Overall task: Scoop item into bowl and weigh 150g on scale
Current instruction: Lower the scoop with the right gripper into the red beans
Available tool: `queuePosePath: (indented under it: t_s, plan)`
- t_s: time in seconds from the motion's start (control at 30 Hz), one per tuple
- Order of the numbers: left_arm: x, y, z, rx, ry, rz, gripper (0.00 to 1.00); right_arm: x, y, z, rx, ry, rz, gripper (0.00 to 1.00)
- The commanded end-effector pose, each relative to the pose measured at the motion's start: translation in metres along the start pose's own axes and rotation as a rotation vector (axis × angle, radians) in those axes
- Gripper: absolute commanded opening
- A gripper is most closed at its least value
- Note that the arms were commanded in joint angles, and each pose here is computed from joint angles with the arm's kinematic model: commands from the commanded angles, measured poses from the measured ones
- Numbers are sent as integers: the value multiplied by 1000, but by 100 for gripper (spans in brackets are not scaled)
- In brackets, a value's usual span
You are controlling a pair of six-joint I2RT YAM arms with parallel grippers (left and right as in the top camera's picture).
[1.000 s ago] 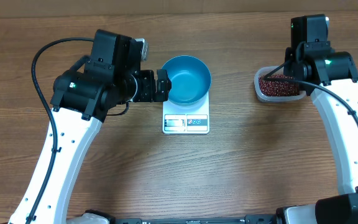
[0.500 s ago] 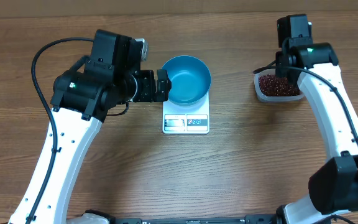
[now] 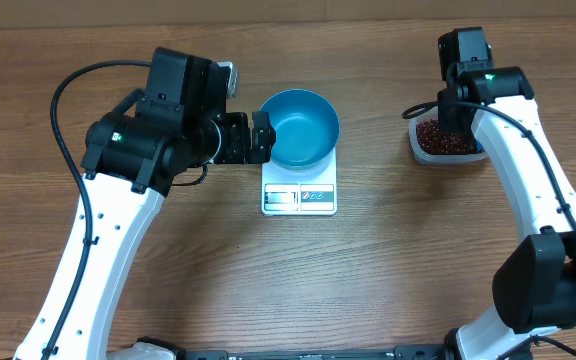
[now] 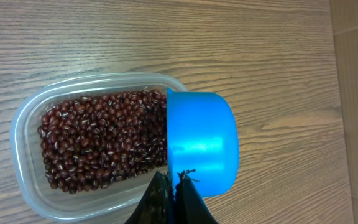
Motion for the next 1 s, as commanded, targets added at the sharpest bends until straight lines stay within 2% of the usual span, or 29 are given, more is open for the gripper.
queuePosePath:
  t_s: [0.0,0.6,0.97]
  plan:
    - [-12,-2,-3,28,17,-36,99,-9,-6,0,3,-4,-30,4]
    - [-12,-2,-3,28,17,-36,100,0,-7,12,-29,-24,-17,4]
    - [-12,-2,-3,28,17,-36,100,22,-6,24,-64,-27,29,4]
Point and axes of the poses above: each gripper's point midway between its finger pads, its own x axis out along the fingers, its own z axis along the line the jaws close on, y = z × x, the point moved 10 cm from there along -x, back along the fingers, and after that the axes turned 9 degrees about -x, right-handed, at the moved point
